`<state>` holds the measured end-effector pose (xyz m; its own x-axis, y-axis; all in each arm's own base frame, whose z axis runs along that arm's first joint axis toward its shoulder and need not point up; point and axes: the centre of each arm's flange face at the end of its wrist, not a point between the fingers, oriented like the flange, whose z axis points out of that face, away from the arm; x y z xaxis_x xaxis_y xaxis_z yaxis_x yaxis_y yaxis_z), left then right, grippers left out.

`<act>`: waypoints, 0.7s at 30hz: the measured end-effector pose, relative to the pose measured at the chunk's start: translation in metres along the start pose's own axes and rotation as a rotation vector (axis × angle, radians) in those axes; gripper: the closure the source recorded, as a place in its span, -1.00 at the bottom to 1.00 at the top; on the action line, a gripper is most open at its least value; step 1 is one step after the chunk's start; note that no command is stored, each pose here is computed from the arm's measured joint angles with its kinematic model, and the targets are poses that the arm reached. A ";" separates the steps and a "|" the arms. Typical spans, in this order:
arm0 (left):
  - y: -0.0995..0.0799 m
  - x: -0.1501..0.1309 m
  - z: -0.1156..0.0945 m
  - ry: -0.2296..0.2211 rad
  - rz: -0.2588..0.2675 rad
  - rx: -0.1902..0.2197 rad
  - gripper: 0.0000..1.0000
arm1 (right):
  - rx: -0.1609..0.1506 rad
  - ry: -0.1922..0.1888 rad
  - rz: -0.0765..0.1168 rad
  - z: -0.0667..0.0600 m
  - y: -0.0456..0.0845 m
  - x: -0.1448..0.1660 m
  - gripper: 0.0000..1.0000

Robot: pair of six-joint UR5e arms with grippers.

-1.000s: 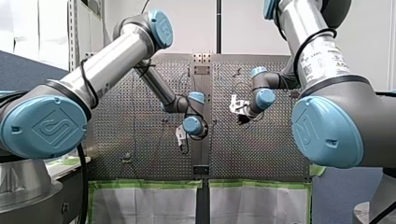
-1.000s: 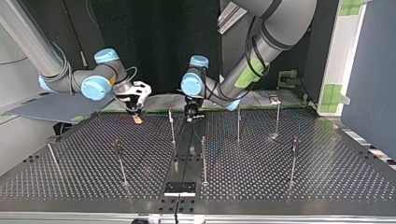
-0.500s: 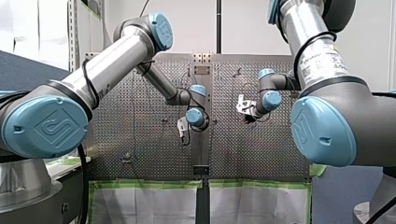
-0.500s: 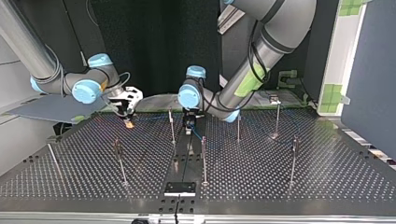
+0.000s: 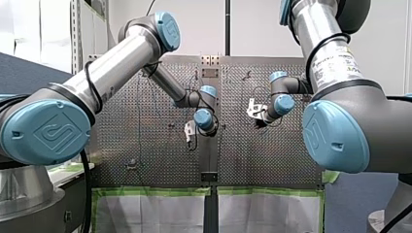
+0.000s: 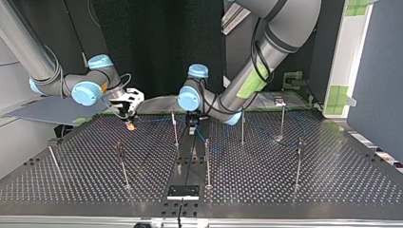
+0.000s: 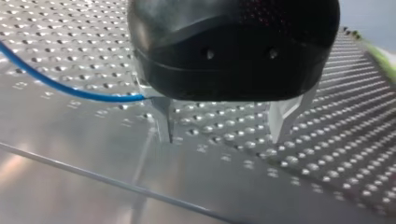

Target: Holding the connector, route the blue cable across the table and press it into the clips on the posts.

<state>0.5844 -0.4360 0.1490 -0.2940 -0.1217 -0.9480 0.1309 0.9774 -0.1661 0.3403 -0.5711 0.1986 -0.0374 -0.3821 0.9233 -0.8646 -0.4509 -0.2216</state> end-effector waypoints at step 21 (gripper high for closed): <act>-0.012 -0.027 -0.062 -0.023 0.031 0.042 -1.00 | 0.005 -0.003 0.001 0.000 0.000 0.000 1.00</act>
<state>0.5323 -0.4342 0.1932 -0.2672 -0.0959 -0.9589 0.1789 0.9728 -0.1472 0.3405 -0.5707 0.1985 -0.0369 -0.3849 0.9222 -0.8620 -0.4545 -0.2243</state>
